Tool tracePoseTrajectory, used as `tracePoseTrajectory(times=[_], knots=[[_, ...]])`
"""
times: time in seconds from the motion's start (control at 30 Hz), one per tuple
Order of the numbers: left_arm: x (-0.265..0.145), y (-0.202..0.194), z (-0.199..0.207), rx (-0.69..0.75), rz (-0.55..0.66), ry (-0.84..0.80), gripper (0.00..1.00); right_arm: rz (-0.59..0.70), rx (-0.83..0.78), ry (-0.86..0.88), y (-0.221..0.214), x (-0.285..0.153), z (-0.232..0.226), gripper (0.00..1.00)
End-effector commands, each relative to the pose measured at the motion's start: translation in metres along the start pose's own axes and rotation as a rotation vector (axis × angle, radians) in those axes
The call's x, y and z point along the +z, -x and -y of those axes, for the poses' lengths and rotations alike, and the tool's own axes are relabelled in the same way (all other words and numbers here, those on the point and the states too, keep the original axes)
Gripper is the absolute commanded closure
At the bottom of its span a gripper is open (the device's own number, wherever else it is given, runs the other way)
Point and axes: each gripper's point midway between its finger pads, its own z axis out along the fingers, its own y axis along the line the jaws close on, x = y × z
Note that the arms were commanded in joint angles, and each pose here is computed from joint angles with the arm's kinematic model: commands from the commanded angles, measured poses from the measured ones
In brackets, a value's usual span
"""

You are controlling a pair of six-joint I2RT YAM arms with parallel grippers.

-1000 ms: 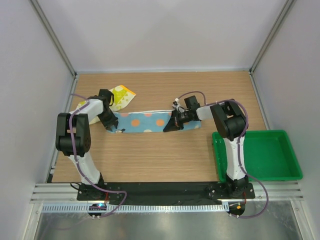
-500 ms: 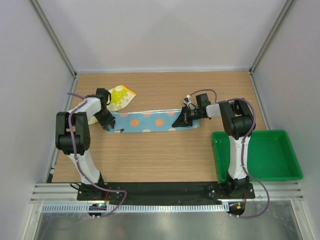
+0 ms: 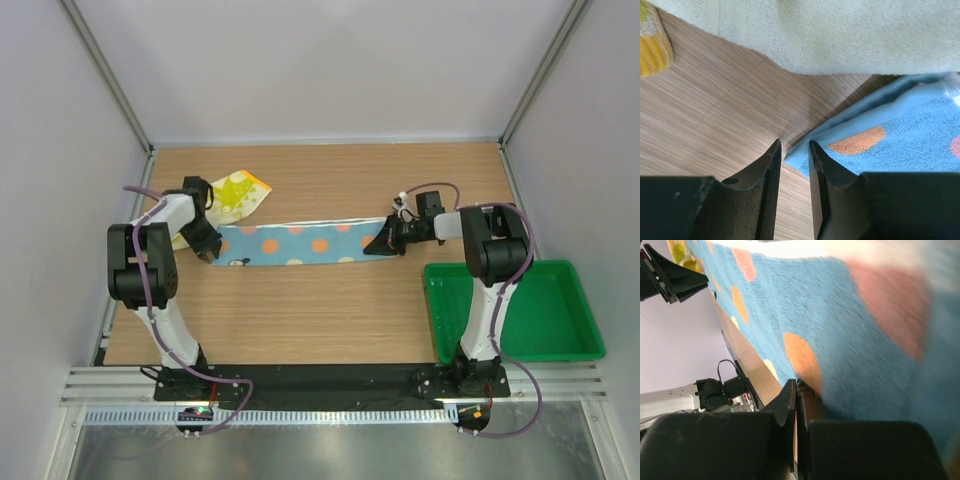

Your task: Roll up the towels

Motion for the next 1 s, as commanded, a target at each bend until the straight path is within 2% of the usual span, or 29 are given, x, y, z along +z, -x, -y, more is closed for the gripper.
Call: tracePoseTrajectory(times=[0.0, 0.2, 0.37, 0.43, 0.47, 0.53, 0.67, 0.77, 0.8, 0.9, 0.97], knots=[[0.002, 0.007, -0.01, 0.0, 0.005, 0.046, 0.71, 0.111, 0.013, -0.106, 0.01, -0.015, 0.025, 0.99], [0.002, 0.009, -0.015, -0.014, 0.006, 0.064, 0.72, 0.205, 0.062, -0.24, 0.02, -0.039, 0.046, 0.99], [0.001, 0.01, -0.015, -0.02, 0.013, 0.067, 0.72, 0.255, 0.04, -0.312, 0.027, -0.059, 0.034, 0.97], [0.0, 0.011, -0.014, -0.022, 0.015, 0.06, 0.73, 0.279, 0.042, -0.393, 0.034, -0.072, 0.034, 0.96], [-0.002, 0.012, -0.014, -0.024, 0.018, 0.054, 0.73, 0.297, 0.031, -0.406, 0.038, -0.079, 0.027, 0.95], [-0.01, 0.013, -0.01, -0.017, 0.025, 0.029, 0.73, 0.317, 0.046, -0.479, 0.038, -0.093, 0.024, 0.87], [-0.042, 0.028, -0.008, -0.006, 0.108, -0.01, 0.63, 0.402, 0.001, -0.562, 0.049, -0.127, -0.004, 0.63], [-0.068, 0.04, -0.007, 0.007, 0.158, -0.039, 0.5, 0.461, -0.009, -0.612, 0.05, -0.152, -0.022, 0.61], [-0.078, 0.043, -0.007, 0.009, 0.176, -0.054, 0.42, 0.475, -0.01, -0.614, 0.046, -0.159, -0.03, 0.6], [-0.105, 0.049, -0.003, 0.017, 0.226, -0.115, 0.32, 0.49, 0.016, -0.616, 0.037, -0.166, -0.039, 0.58], [-0.115, 0.048, -0.001, 0.034, 0.241, -0.149, 0.31, 0.479, 0.032, -0.628, 0.025, -0.162, -0.04, 0.54]])
